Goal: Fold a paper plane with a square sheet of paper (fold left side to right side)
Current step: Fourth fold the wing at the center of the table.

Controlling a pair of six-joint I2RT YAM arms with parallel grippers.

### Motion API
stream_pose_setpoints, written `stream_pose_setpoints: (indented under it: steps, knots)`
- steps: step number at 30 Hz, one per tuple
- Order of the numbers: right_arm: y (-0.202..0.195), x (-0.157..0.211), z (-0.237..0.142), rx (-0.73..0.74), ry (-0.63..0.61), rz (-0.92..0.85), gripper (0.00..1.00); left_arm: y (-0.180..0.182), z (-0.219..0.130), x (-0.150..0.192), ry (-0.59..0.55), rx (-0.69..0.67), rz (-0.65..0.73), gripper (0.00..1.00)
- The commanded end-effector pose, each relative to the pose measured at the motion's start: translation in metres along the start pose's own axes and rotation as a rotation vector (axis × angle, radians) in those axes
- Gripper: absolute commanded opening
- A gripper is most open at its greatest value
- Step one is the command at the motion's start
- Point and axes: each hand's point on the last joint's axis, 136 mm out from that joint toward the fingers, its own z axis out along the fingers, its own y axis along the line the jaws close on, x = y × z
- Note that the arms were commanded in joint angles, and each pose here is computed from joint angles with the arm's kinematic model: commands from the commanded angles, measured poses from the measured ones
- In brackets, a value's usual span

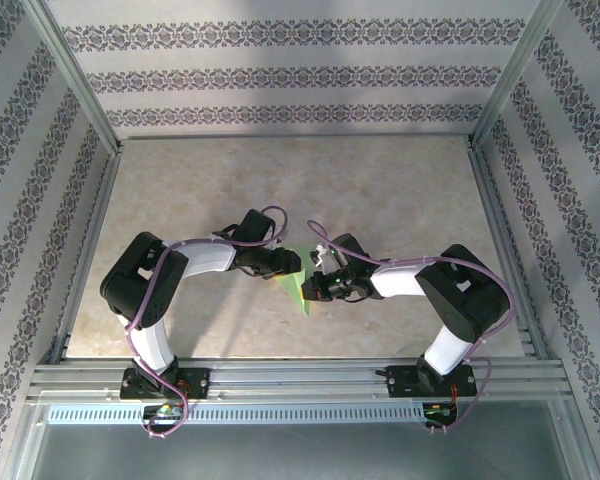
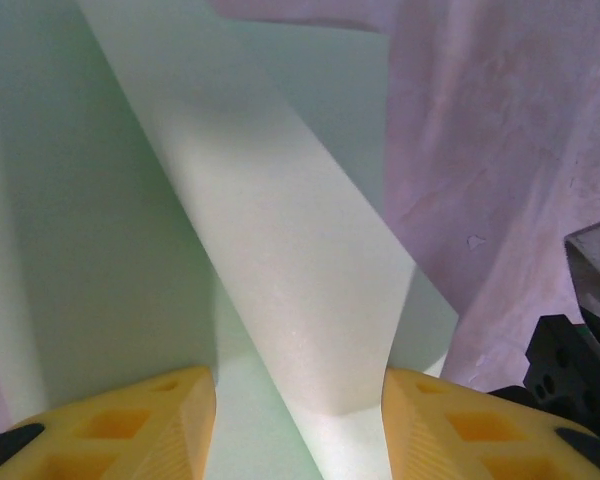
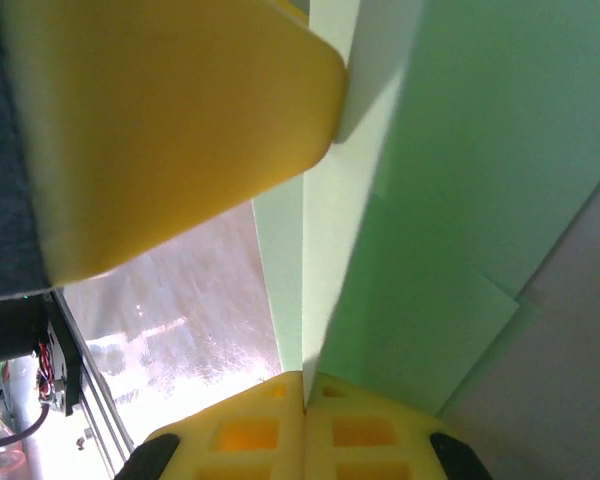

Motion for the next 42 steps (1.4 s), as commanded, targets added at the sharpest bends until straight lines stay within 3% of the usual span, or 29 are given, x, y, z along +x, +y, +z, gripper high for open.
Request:
stream_pose_setpoints:
  steps: [1, 8, 20, 30, 42]
  knots:
    - [-0.001, 0.001, 0.001, -0.015, 0.005, 0.008, 0.02, 0.015, 0.008, 0.014, 0.058, -0.082, -0.006, 0.49]
    - [0.004, -0.003, -0.004, -0.023, -0.015, 0.005, 0.1, 0.022, 0.011, 0.016, 0.067, -0.11, -0.016, 0.49]
    - [0.016, -0.019, -0.044, -0.071, -0.113, 0.017, 0.34, 0.023, 0.012, 0.017, 0.074, -0.115, -0.02, 0.48]
    - [0.007, -0.045, -0.04, -0.077, -0.135, 0.073, 0.31, 0.021, 0.012, 0.016, 0.069, -0.111, -0.018, 0.48]
    - [0.007, -0.047, -0.018, -0.108, -0.111, 0.095, 0.3, 0.02, 0.012, 0.015, 0.069, -0.108, -0.015, 0.48]
